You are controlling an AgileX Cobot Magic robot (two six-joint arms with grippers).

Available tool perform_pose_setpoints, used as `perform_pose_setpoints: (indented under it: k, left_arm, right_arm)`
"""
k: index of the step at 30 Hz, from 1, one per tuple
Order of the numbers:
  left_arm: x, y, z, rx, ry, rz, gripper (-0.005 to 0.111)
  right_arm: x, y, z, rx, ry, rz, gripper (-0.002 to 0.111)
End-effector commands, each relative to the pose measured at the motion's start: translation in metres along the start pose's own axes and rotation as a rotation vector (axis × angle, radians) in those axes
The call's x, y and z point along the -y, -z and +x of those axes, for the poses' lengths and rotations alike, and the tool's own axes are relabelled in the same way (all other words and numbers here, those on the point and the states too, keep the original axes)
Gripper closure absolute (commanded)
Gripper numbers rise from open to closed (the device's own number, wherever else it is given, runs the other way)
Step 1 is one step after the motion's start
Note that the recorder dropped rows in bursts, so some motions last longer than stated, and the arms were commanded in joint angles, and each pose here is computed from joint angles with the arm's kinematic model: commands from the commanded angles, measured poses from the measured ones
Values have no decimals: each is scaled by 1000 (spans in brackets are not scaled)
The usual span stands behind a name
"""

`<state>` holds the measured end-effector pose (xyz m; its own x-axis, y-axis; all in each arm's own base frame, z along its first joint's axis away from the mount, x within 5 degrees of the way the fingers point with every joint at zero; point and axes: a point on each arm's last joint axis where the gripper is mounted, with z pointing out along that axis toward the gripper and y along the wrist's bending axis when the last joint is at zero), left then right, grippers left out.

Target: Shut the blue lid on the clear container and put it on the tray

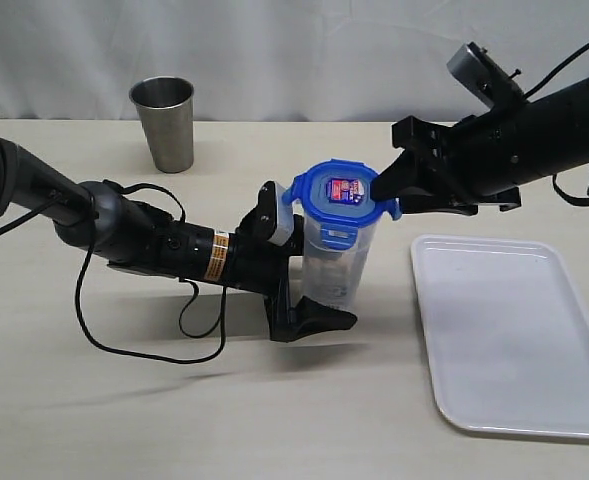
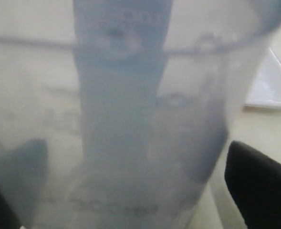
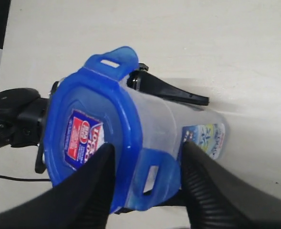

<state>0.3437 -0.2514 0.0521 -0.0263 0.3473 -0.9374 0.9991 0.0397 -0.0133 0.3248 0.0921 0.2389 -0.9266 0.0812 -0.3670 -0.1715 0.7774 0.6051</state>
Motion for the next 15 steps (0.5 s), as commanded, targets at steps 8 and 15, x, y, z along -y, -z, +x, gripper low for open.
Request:
perform_pose_setpoints:
  k: [8,15]
  left_arm:
    - [-2,0,-2,10,-2,-7,3]
    - [-2,0,-2,10,-2,-7,3]
  right_arm:
    - [-12,12,-17,31,77,11,60]
    - [-17,16,-16,-16,83,-11,67]
